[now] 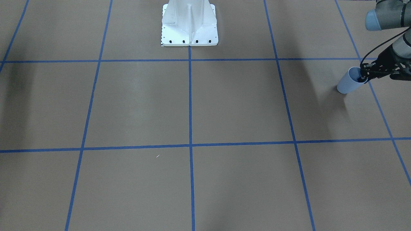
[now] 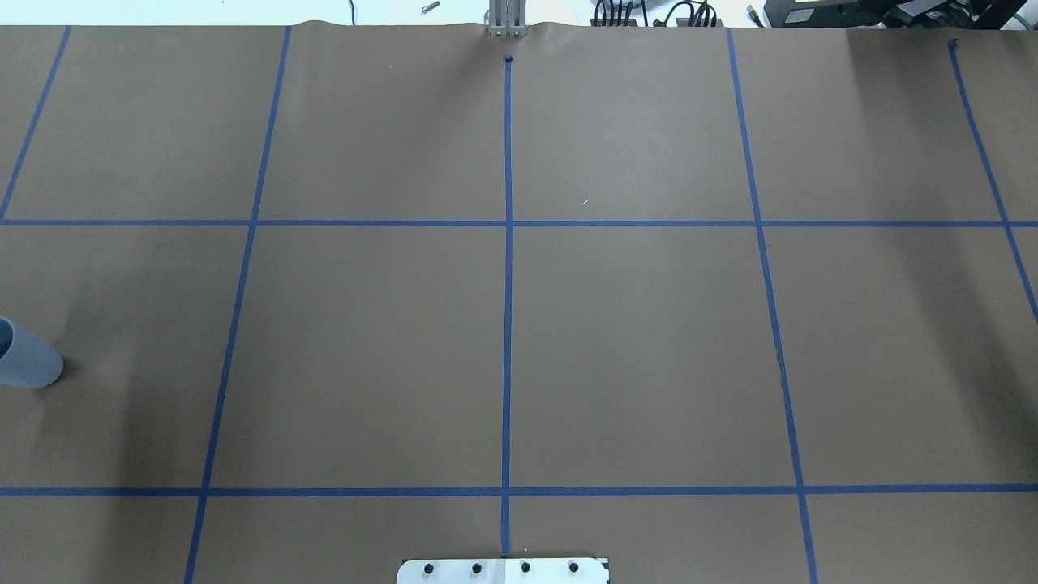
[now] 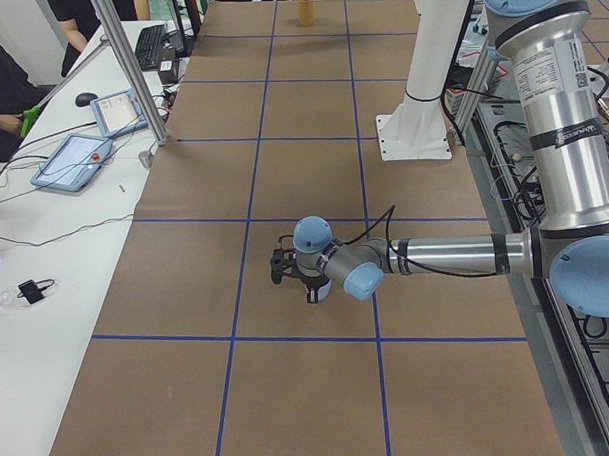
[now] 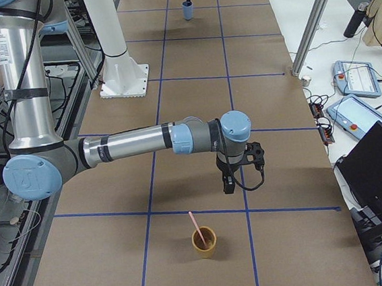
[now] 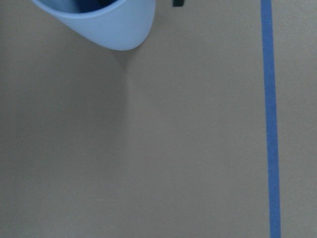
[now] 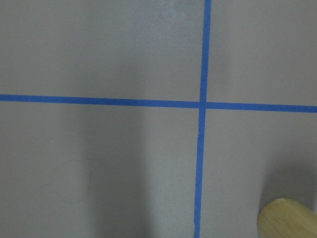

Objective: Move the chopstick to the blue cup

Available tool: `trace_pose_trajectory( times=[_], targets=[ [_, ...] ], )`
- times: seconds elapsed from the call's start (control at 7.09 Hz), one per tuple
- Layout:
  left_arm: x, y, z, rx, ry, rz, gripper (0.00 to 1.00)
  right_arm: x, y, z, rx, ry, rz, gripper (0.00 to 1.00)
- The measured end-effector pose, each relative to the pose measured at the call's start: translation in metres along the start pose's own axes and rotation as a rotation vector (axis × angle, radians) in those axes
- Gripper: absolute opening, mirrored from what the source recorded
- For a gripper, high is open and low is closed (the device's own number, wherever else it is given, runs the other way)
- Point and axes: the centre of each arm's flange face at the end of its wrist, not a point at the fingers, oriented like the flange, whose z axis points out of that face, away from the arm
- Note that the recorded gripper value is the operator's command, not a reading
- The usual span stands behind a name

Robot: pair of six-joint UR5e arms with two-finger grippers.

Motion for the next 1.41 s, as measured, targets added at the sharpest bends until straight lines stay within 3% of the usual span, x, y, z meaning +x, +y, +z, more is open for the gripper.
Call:
trace_pose_trajectory(
  times=[0.28, 0.56, 0.99, 1.13, 1.41],
  targets=[
    [0.026, -0.007, -0.013, -0.05, 0.074, -0.012, 0.0, -0.001, 0.001, 0.001, -0.006, -0.022, 0.004, 1.0],
    [0.1, -0.063, -0.041, -0.076, 0.095, -0.053, 0.0, -0.002, 0.003, 0.002, -0.007, -0.038, 0.002, 1.0],
    [0.311, -0.181, -0.109, -0.079, 0.088, -0.198, 0.0, 0.0, 0.005, 0.004, -0.007, -0.039, -0.008, 1.0],
    [0.399, -0.192, -0.113, -0.087, 0.062, -0.248, 0.0, 0.0, 0.006, 0.004, -0.008, -0.039, -0.01, 1.0],
    [0.531, -0.183, -0.08, -0.086, 0.024, -0.311, 0.0, 0.001, 0.006, 0.005, -0.009, -0.038, -0.009, 1.0]
  ],
)
